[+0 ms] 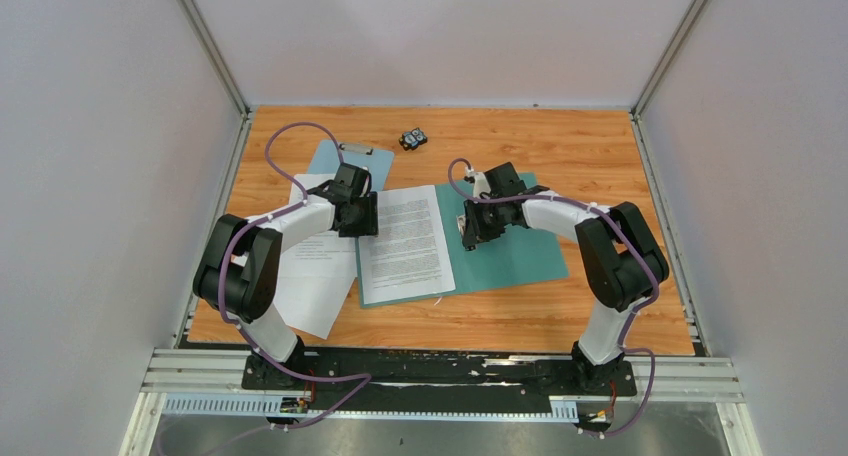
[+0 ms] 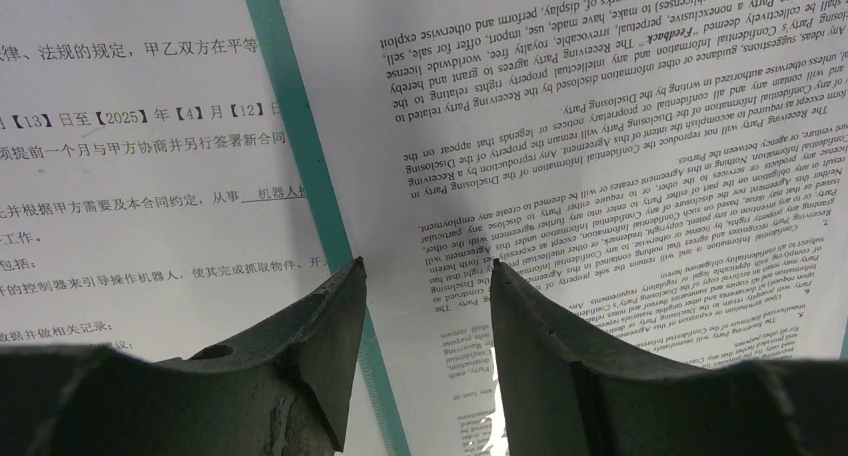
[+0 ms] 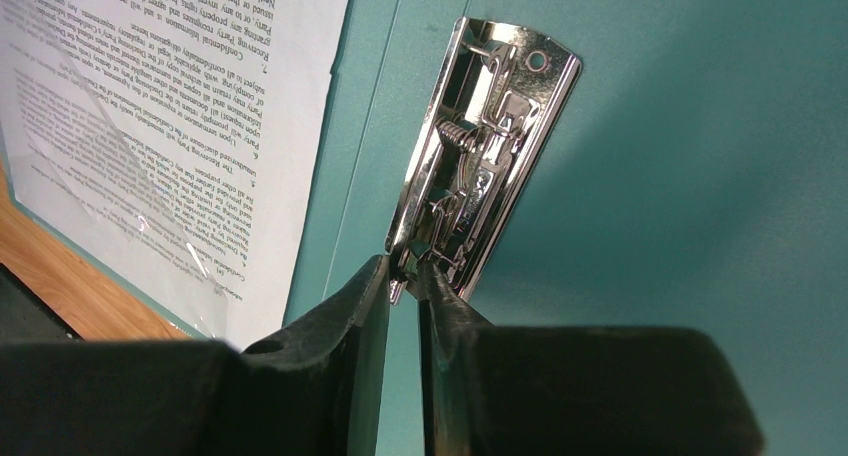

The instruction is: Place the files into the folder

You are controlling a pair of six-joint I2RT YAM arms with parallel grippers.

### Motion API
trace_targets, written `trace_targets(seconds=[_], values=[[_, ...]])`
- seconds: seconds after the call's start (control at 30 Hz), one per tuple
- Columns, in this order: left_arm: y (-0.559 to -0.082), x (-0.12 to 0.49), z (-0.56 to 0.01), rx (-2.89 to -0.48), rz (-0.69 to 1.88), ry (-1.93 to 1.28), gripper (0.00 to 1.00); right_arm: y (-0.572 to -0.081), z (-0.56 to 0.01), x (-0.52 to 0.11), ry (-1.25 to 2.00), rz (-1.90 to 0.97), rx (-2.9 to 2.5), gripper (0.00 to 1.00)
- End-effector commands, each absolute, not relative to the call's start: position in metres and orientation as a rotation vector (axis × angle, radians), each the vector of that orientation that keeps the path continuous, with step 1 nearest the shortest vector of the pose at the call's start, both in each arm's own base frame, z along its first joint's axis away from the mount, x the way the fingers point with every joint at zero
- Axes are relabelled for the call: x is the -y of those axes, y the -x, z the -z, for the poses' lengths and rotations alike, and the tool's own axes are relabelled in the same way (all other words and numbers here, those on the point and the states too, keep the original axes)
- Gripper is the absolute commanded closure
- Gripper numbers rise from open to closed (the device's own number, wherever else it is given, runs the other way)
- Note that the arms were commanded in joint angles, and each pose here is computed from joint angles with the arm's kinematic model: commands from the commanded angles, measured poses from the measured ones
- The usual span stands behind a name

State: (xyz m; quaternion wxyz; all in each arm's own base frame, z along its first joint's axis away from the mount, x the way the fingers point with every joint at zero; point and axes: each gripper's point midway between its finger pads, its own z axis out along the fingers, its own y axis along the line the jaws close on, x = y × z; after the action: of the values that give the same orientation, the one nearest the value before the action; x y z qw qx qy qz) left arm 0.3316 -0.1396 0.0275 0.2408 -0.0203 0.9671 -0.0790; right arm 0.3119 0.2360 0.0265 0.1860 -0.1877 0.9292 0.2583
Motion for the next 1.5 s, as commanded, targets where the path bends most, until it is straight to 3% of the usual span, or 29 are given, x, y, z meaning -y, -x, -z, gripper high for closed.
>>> trace_targets(seconds=[0.0, 0.2, 0.5, 1.17, 1.47], values=[[-0.348, 0.142, -0.039, -2.594, 0.213, 0.051, 0.43, -0.309, -0.021, -0.236, 0.52, -0.743, -2.624, 0.83], [-0.348, 0.143, -0.039, -2.596, 0.22, 0.056, 0.43, -0.312, -0.04, -0.246, 0.509, -0.816, -2.587, 0.84], [-0.348, 0.142, -0.037, -2.6, 0.213, 0.054, 0.44, -0.302, -0.023, -0.242, 0.512, -0.813, -2.632, 0.85], [-0.351, 0.137, -0.035, -2.604, 0.16, 0.053, 0.45, -0.288, 0.013, -0.186, 0.515, -0.241, -2.78, 0.89], [-0.35, 0.133, -0.032, -2.613, 0.131, 0.047, 0.45, -0.289, -0.001, -0.186, 0.507, -0.189, -2.741, 0.89]])
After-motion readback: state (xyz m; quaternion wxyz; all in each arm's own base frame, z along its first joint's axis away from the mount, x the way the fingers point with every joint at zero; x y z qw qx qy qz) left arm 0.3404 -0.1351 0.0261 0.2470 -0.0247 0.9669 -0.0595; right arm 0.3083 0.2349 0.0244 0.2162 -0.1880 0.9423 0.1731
